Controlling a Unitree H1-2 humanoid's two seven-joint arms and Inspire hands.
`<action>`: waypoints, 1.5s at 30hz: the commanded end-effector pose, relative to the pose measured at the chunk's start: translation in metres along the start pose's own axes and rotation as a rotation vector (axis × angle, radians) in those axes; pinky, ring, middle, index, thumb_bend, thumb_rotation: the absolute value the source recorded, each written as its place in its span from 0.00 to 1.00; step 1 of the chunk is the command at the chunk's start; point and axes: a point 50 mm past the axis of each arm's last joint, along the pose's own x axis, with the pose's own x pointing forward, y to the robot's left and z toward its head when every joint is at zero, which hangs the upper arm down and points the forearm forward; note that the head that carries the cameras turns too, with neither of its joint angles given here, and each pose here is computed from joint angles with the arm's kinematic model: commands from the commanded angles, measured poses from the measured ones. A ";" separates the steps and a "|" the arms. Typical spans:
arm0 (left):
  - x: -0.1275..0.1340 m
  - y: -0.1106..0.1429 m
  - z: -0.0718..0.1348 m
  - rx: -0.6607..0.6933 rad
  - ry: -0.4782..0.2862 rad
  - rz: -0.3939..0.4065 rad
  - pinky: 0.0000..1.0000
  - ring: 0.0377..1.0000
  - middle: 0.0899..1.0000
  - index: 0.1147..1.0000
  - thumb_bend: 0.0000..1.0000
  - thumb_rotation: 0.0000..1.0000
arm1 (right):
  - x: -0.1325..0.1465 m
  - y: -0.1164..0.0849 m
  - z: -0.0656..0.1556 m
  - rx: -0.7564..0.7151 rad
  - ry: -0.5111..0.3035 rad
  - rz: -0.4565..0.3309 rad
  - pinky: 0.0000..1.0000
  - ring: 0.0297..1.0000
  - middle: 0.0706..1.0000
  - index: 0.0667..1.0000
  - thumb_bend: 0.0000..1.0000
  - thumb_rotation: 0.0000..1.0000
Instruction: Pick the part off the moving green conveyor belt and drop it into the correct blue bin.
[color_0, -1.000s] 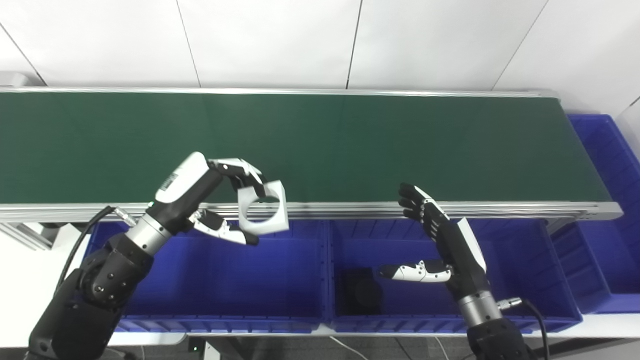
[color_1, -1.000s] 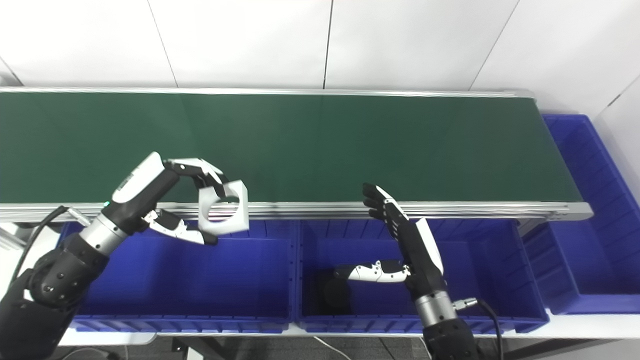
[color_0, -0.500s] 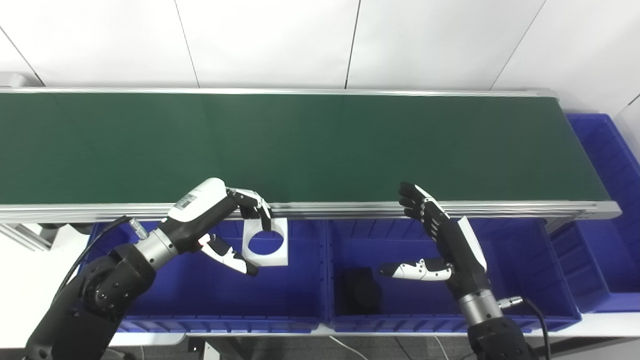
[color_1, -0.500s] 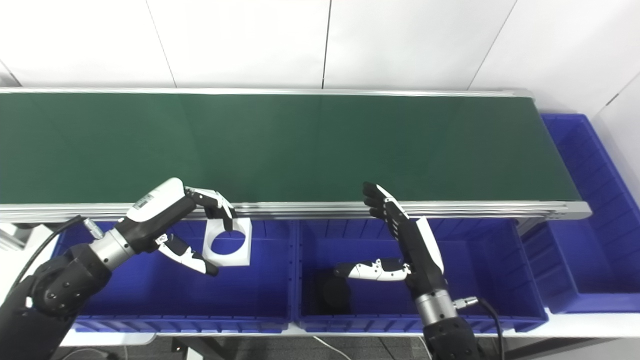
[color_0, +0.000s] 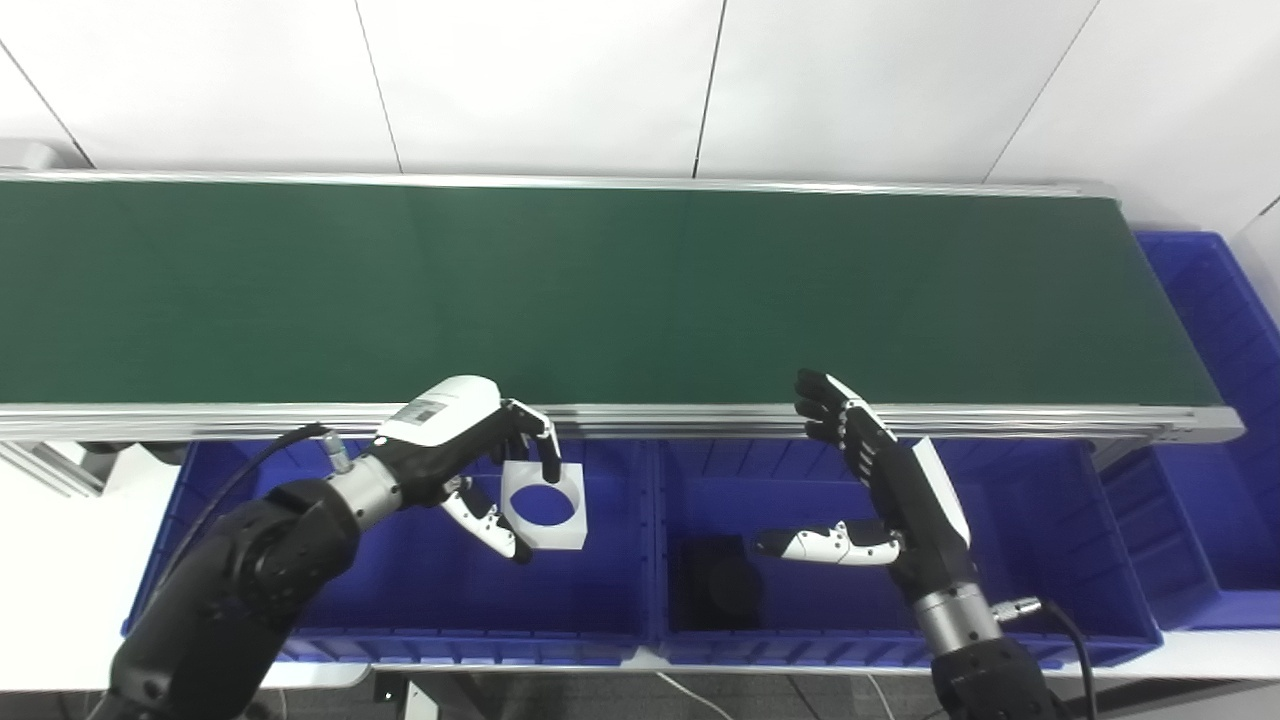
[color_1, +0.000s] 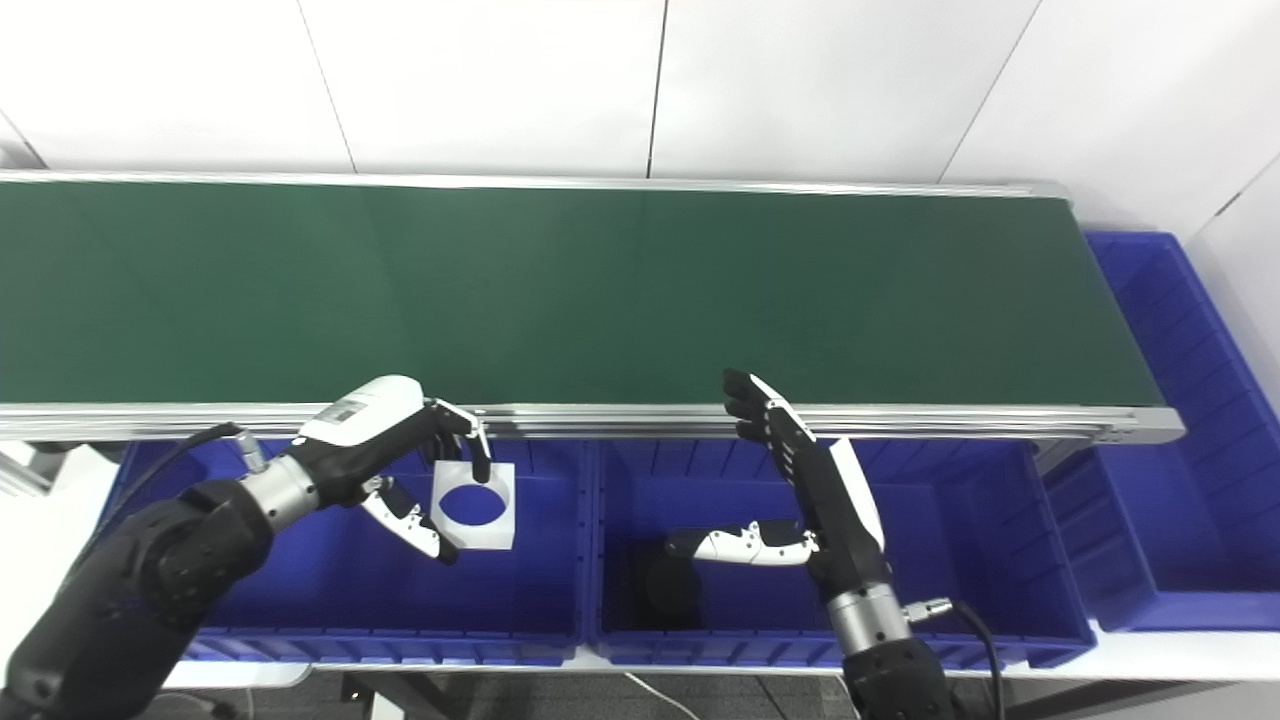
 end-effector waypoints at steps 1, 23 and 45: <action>0.009 0.017 0.004 0.039 0.014 0.031 0.44 0.37 0.44 0.50 0.49 0.00 | 0.000 -0.001 0.011 0.006 -0.051 -0.010 0.86 0.88 0.89 0.88 0.99 0.21; 0.015 0.015 0.000 0.199 0.134 -0.133 0.39 0.55 0.73 0.72 0.75 0.19 | 0.002 0.002 0.009 0.012 -0.051 -0.016 0.85 0.88 0.88 0.88 0.99 0.23; -0.021 0.030 0.015 -0.011 -0.003 -0.068 0.57 0.70 0.76 0.72 0.81 0.17 | 0.002 0.003 0.009 0.017 -0.055 -0.018 0.85 0.87 0.88 0.87 0.99 0.21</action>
